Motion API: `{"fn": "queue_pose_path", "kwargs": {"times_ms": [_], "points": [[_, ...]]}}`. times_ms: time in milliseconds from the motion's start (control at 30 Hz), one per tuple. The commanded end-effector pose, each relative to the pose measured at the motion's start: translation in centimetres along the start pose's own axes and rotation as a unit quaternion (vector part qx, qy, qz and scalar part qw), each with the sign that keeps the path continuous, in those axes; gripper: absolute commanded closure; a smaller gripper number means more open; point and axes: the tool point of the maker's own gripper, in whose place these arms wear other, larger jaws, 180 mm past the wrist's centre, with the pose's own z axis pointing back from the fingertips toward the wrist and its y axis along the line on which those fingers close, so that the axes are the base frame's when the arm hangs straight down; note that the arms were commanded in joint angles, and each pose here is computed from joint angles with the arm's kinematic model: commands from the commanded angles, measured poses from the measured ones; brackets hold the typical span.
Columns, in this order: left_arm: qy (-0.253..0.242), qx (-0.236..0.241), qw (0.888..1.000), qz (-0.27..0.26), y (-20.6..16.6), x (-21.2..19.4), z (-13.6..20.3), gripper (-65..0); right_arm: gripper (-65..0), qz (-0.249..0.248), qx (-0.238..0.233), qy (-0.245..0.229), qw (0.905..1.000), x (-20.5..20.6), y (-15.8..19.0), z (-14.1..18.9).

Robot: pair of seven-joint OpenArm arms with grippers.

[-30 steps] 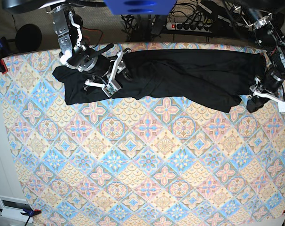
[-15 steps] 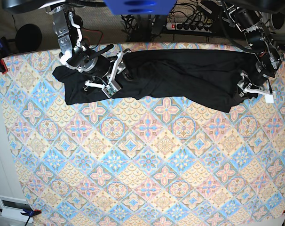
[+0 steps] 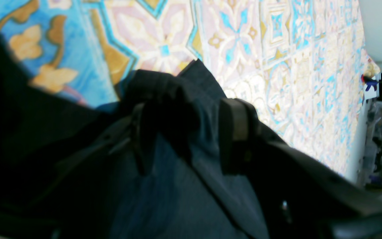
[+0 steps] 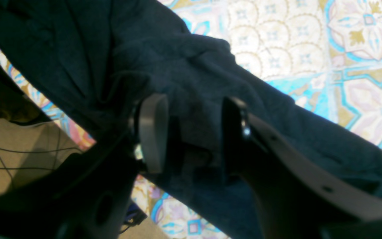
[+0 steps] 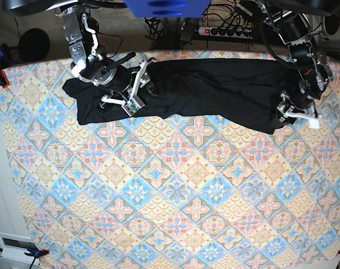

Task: Layout the t-shirt on the table in an organized manner, then fold the t-shirt properly
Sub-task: 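Tuck the loose shirt edge under the strip with the left gripper, then grasp the strip end with the left gripper and pull it straight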

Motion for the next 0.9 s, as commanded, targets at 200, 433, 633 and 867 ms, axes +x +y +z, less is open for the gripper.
{"fn": "queue_pose_path", "kwargs": {"times_ms": [200,433,633,867], "points": [[0.012,-0.01,1.0,0.012,-0.4,0.1,-1.2,-18.3,-25.3,0.003,0.002,-0.019,0.9998,0.9,0.0,0.3],[0.001,-0.028,0.999,-0.032,-2.7,1.7,0.2,-0.8,-23.8,0.002,0.001,-0.02,0.9998,0.9,0.0,0.3],[-0.043,-0.071,0.993,-0.09,-6.4,2.3,4.5,0.0,-23.7,0.002,0.004,-0.02,0.9998,1.0,0.2,0.3],[-0.087,-0.052,0.992,-0.082,-4.5,2.9,9.5,0.0,-23.7,0.002,0.005,-0.02,0.9998,1.0,0.2,0.3]]}}
